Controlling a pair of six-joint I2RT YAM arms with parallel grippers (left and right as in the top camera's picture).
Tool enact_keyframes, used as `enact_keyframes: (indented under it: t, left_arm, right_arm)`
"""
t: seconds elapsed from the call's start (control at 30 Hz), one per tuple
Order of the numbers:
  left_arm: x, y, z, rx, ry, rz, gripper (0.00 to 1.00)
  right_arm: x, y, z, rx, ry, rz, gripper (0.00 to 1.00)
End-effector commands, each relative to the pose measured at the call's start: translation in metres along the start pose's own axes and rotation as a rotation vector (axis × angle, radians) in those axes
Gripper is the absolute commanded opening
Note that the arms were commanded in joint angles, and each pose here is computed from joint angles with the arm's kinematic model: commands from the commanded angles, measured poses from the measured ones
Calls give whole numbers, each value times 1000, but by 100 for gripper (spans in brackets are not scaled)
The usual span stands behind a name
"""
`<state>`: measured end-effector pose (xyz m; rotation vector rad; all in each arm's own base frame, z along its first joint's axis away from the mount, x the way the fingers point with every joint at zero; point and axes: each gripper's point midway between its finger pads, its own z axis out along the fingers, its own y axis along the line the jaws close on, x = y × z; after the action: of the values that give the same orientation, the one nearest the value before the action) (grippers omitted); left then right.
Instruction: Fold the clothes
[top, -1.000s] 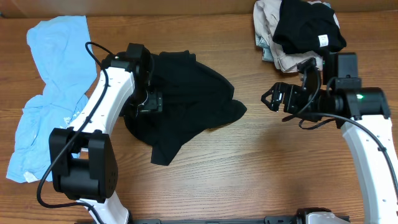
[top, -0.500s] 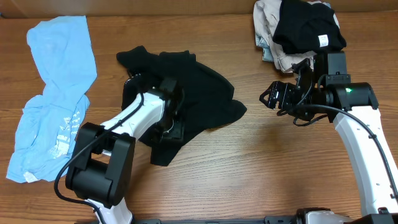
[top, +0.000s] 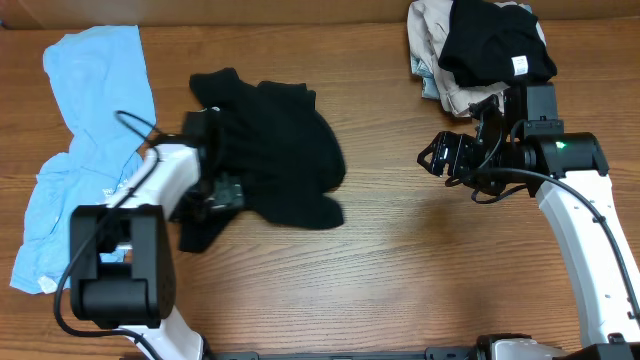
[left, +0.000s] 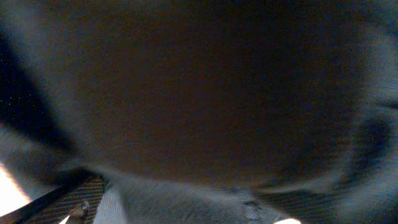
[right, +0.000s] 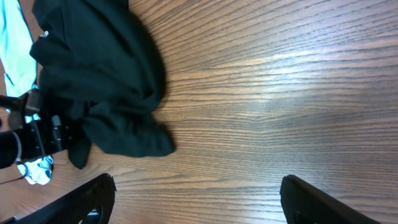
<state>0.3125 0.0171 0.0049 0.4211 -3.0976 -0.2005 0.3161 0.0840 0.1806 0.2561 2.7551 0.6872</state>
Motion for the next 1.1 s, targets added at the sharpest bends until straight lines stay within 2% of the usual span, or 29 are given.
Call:
enact_keyframes:
  t: [0.0, 0.2, 0.3, 0.4, 0.53, 0.77, 0.87, 1.07]
  left_arm:
    - [-21, 49, -12, -131, -13, -12, 100]
    - [-51, 1, -83, -1, -80, 119, 100]
    - [-46, -42, -115, 75, -98, 242, 100]
    - [-27, -85, -127, 142, -95, 356, 100]
    - [15, -135, -123, 168, -54, 515, 100]
    - [77, -196, -89, 160, -63, 761, 100]
    - [92, -209, -76, 152, -86, 841, 100]
    - [100, -206, -49, 88, -122, 876, 99]
  right_arm:
    - [0, 0, 1, 2, -3, 1, 89]
    - [0, 0, 0, 2, -4, 0, 89]
    - [0, -1, 1, 7, -4, 1, 89]
    - [-2, -6, 0, 33, -12, 1, 89]
    - [-4, -12, 0, 67, -23, 2, 90]
    - [-7, -19, -1, 109, -40, 1, 93]
    - [-7, -20, -1, 113, -41, 1, 93]
    - [-7, -20, -1, 116, -42, 1, 93]
